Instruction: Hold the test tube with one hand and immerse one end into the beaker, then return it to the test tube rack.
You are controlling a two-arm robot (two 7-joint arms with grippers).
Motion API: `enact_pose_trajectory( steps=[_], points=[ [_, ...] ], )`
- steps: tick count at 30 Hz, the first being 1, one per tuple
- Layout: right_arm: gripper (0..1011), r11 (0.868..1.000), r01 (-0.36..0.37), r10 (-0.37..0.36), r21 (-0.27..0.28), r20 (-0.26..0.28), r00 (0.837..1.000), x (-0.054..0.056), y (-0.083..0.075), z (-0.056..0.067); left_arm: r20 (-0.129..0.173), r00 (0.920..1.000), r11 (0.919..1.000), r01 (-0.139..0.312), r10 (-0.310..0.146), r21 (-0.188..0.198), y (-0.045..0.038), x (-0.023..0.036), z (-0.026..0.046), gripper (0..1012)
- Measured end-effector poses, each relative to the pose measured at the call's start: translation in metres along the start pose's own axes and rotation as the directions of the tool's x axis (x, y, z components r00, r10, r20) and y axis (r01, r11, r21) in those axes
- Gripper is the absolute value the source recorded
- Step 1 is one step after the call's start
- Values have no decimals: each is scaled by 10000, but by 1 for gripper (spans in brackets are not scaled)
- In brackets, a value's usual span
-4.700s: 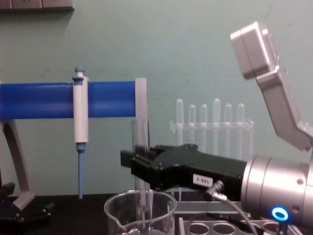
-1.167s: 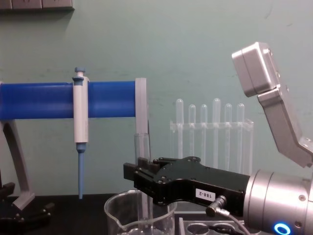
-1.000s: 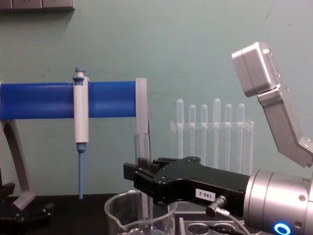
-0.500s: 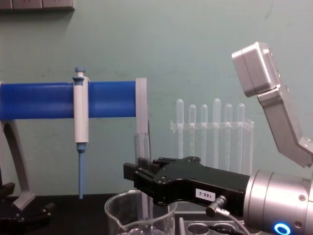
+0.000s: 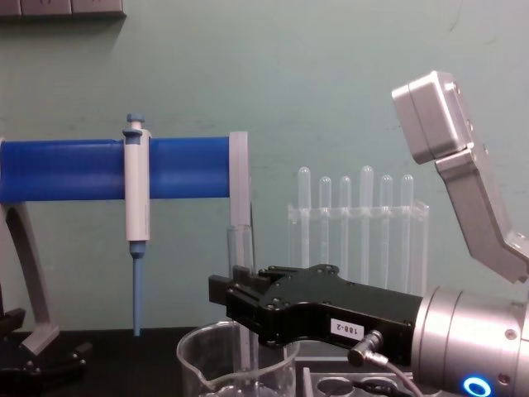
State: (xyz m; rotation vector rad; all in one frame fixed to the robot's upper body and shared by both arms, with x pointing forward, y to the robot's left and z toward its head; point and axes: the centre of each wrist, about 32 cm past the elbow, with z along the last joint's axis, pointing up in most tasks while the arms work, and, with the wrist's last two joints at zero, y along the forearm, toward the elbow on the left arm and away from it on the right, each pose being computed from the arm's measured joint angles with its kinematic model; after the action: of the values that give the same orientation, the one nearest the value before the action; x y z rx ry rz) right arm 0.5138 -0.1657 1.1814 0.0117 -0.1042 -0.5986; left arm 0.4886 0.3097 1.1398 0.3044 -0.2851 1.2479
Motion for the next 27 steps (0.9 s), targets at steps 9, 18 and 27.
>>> enact_pose_trajectory(
  steps=[9,18,27],
  points=[
    [225,10000,0,0,1,0,10000,0,0,0,0,10000,10000,0,0,0,0,0,0,1000],
    [224,10000,0,0,0,0,10000,0,0,0,0,10000,10000,0,0,0,0,0,0,1000],
    [225,10000,0,0,0,0,10000,0,0,0,0,10000,10000,-1,1,0,0,0,0,1000]
  ],
)
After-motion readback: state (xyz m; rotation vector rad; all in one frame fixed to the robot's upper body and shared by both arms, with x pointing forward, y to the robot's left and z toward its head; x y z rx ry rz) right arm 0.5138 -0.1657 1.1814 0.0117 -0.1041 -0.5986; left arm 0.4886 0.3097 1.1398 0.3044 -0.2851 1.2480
